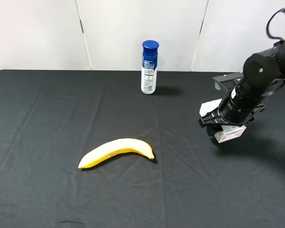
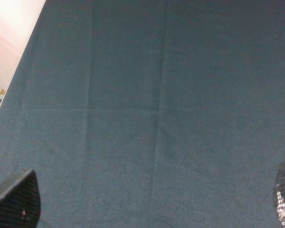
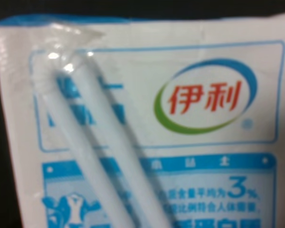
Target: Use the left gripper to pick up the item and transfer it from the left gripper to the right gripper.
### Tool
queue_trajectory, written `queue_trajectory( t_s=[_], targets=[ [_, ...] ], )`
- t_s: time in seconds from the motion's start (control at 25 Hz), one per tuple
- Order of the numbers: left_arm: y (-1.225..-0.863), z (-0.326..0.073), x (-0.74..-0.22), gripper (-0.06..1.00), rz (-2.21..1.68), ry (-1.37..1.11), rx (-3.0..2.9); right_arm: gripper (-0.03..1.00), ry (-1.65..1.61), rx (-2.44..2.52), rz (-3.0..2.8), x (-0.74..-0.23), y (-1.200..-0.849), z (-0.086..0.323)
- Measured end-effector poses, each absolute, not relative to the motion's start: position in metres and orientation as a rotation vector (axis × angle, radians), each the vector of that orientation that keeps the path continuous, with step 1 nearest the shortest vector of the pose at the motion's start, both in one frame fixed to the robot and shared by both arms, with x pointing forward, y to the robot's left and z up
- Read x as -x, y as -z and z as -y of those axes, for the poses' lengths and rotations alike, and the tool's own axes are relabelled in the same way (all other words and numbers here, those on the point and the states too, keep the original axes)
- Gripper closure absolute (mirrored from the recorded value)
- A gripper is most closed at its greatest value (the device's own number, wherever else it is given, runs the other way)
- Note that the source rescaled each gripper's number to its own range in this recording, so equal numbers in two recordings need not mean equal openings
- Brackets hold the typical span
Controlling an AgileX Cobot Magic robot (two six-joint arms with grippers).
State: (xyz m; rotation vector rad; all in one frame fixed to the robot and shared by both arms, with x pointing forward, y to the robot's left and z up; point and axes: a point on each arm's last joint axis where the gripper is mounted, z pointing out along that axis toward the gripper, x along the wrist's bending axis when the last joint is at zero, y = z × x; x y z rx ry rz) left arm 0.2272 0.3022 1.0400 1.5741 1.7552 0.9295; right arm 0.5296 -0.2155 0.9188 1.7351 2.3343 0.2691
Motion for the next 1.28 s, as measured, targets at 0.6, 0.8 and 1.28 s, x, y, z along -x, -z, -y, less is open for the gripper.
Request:
queue_trajectory(
  t_s=[0.6,0.8,1.28],
  targets=[
    [-1.040,-0.303,-0.227,-0.03,-1.755,-0.936,-1.573,0.97,-0.232,-1.734,-2.358,-0.532,-0.904,0.215],
    [-1.040,-0.303,-0.227,-0.03,-1.755,-0.936,-1.573,0.65,-0.244,-1.734,-2.351,-0.533,-0.904,0.215],
    [-1.040,-0.303,-0.227,-0.03,-1.755,-0.936,-1.573,-0.02,-0.266,-1.746,-2.332,-0.534,-0.905,0.214]
  ],
)
